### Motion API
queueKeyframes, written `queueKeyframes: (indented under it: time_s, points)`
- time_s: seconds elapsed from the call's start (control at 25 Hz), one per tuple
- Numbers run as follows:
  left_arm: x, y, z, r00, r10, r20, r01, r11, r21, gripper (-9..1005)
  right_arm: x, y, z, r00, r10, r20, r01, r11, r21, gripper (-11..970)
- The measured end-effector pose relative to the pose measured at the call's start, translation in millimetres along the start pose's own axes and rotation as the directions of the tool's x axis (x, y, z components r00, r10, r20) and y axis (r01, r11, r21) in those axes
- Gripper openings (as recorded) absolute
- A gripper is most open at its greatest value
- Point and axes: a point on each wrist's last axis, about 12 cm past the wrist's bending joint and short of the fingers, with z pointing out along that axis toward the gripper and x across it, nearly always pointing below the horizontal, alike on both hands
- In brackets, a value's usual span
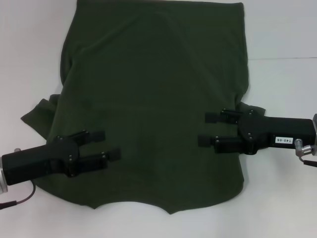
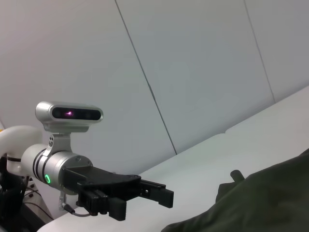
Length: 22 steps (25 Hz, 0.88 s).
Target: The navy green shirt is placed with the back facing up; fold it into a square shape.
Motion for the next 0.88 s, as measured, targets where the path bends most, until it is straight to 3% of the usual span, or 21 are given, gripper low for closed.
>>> queueKeyframes:
  time_s: [0.56, 0.72, 0.88]
  points:
    - [-1.0, 2.4, -3.8, 1.0, -0.001, 0.011, 0.002, 1.0, -0.021, 902, -2.3, 0.0, 3.1, 1.0, 0.016, 0.001, -0.016, 1.0, -0.007, 910]
    - [-3.1, 10.9, -4.6, 0.999, -0.019, 0.032, 0.022, 0.995, -0.092, 902, -2.9, -0.3, 3.9, 1.0, 0.025, 0.007, -0.025, 1.0, -0.004, 910]
    - [-8.0, 30.3, -4.2, 0.995, -0.063, 0.075, 0.079, 0.969, -0.235, 901, -2.4, -1.4, 4.6, 0.998, 0.052, 0.031, -0.052, 0.999, 0.015, 909]
